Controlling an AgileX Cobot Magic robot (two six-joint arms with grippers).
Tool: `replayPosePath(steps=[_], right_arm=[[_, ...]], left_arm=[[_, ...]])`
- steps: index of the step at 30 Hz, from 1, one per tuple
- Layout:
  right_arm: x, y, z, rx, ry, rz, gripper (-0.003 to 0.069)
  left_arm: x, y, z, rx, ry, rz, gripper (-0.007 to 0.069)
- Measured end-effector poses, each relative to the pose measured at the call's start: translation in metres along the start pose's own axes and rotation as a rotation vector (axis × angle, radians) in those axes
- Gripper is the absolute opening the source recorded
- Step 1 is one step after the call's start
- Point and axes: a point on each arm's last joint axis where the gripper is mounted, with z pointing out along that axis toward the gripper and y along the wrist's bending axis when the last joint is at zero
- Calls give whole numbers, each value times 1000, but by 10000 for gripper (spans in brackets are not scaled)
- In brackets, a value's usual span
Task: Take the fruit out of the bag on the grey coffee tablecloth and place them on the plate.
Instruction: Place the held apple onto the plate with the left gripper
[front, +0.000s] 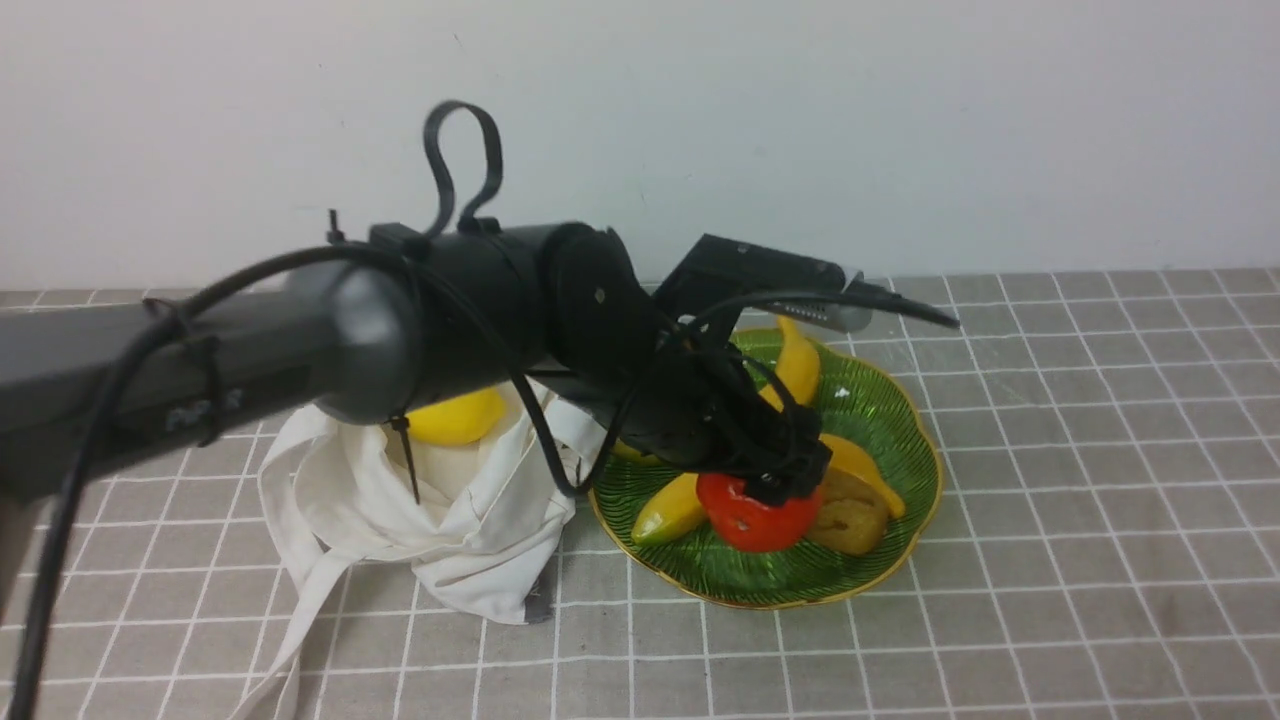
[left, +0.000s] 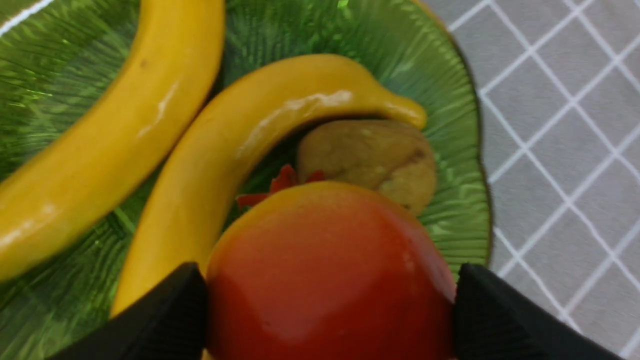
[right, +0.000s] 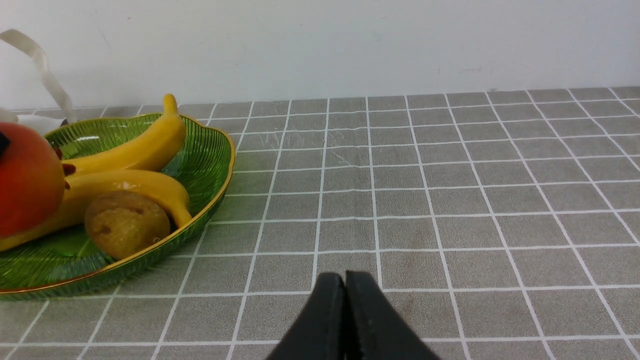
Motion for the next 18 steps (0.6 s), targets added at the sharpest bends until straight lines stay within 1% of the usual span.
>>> replayPosePath(steps=[3, 10, 16, 18], right_arm=[[0, 0, 0, 0, 0, 0, -14], [0, 0, 0, 0, 0, 0, -14], [0, 0, 0, 0, 0, 0, -14], [0, 0, 0, 0, 0, 0, -14]], left_arm=[[2, 2, 6, -4, 8, 0, 576], [0, 8, 5, -36, -12, 33, 669], [-3, 23, 0, -62, -2, 26, 673], [-8, 25, -5, -60, 11, 27, 654]])
